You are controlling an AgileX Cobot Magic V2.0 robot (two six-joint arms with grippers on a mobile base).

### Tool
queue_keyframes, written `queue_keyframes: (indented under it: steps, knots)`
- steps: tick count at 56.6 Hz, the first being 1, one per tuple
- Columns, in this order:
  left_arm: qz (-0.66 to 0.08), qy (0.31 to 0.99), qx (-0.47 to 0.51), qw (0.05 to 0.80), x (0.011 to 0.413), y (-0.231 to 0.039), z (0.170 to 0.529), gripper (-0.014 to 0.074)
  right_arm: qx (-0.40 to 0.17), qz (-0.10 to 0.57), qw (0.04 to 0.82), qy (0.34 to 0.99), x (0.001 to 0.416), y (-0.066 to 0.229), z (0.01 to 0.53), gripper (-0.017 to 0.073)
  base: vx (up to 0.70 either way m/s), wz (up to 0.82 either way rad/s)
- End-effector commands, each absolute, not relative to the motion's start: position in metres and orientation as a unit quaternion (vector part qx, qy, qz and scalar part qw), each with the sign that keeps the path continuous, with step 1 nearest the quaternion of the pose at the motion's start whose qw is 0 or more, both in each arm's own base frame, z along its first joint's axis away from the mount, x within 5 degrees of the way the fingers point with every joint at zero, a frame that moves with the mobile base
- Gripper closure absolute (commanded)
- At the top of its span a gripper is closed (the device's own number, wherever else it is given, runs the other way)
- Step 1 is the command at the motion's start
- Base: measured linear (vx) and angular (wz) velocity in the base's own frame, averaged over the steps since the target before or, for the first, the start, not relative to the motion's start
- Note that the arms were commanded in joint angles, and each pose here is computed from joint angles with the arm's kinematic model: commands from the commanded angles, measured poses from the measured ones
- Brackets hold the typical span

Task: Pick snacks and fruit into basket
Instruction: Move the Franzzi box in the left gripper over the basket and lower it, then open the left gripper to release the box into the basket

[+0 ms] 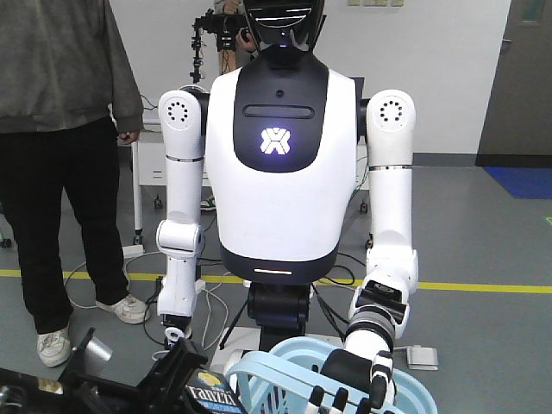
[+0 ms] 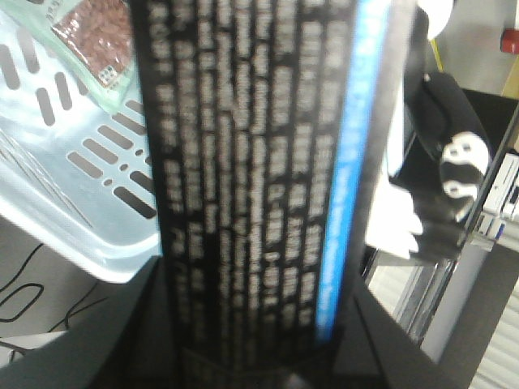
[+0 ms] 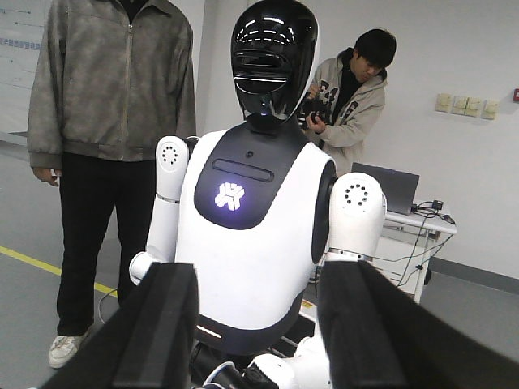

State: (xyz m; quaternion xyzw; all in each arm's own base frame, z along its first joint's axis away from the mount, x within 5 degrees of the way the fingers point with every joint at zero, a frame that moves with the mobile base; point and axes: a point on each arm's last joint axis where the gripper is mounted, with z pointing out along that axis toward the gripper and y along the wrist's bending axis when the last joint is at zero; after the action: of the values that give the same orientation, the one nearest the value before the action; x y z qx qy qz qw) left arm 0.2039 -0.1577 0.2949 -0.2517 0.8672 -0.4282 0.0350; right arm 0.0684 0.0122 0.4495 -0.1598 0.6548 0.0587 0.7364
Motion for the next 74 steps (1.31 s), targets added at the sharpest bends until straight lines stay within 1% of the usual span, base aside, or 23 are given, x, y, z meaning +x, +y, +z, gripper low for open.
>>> queue_keyframes:
  steps: [1, 10, 19, 24, 29, 39, 43, 48, 50, 57, 66, 70, 74]
  knots:
    - [-0.471, 0.836, -0.279, 0.030, 0.210, -0.165, 0.308, 0.0561, -0.168, 0.050, 0.764, 0.621, 0.066, 0.012, 0.463, 0.0161, 0.00, 0.00]
    - [-0.476, 0.826, -0.301, -0.017, 0.217, -0.175, 0.296, 0.0531, -0.168, 0.050, 0.764, 0.622, 0.066, 0.012, 0.463, 0.0161, 0.00, 0.00]
    - [-0.470, 0.835, -0.284, -0.018, 0.216, -0.184, 0.289, 0.0498, -0.167, 0.048, 0.762, 0.623, 0.066, 0.012, 0.462, 0.0161, 0.00, 0.00]
    - [-0.471, 0.838, -0.275, -0.013, 0.216, -0.184, 0.289, 0.0452, -0.166, 0.047, 0.761, 0.625, 0.066, 0.011, 0.462, 0.0161, 0.00, 0.00]
    - [-0.471, 0.839, -0.272, -0.006, 0.217, -0.184, 0.289, 0.0370, -0.166, 0.047, 0.761, 0.626, 0.066, 0.011, 0.462, 0.0161, 0.00, 0.00]
    - [-0.474, 0.835, -0.279, 0.012, 0.220, -0.183, 0.290, 0.0127, -0.166, 0.047, 0.761, 0.626, 0.066, 0.011, 0.462, 0.0161, 0.00, 0.00]
    - [-0.478, 0.831, -0.283, 0.012, 0.221, -0.184, 0.291, 0.0050, -0.166, 0.047, 0.761, 0.626, 0.066, 0.011, 0.462, 0.0161, 0.00, 0.00]
    - [-0.483, 0.827, -0.288, 0.010, 0.221, -0.184, 0.292, -0.0019, -0.165, 0.045, 0.760, 0.627, 0.067, 0.011, 0.462, 0.0161, 0.00, 0.00]
    - [-0.484, 0.826, -0.289, 0.009, 0.221, -0.184, 0.292, -0.0032, -0.165, 0.044, 0.759, 0.628, 0.067, 0.011, 0.461, 0.0161, 0.00, 0.00]
    - [-0.486, 0.826, -0.285, 0.016, 0.222, -0.184, 0.293, -0.0031, -0.164, 0.041, 0.758, 0.629, 0.067, 0.010, 0.461, 0.0161, 0.00, 0.00]
    - [-0.491, 0.841, -0.217, 0.072, 0.221, -0.182, 0.299, 0.0023, -0.165, 0.037, 0.760, 0.628, 0.067, 0.010, 0.461, 0.0161, 0.00, 0.00]
    - [-0.499, 0.835, -0.196, 0.119, 0.218, -0.176, 0.312, 0.0057, -0.165, 0.037, 0.760, 0.628, 0.067, 0.010, 0.461, 0.0161, 0.00, 0.00]
    - [-0.501, 0.822, -0.183, 0.198, 0.215, -0.165, 0.329, 0.0087, -0.162, 0.039, 0.760, 0.628, 0.067, 0.009, 0.462, 0.0161, 0.00, 0.00]
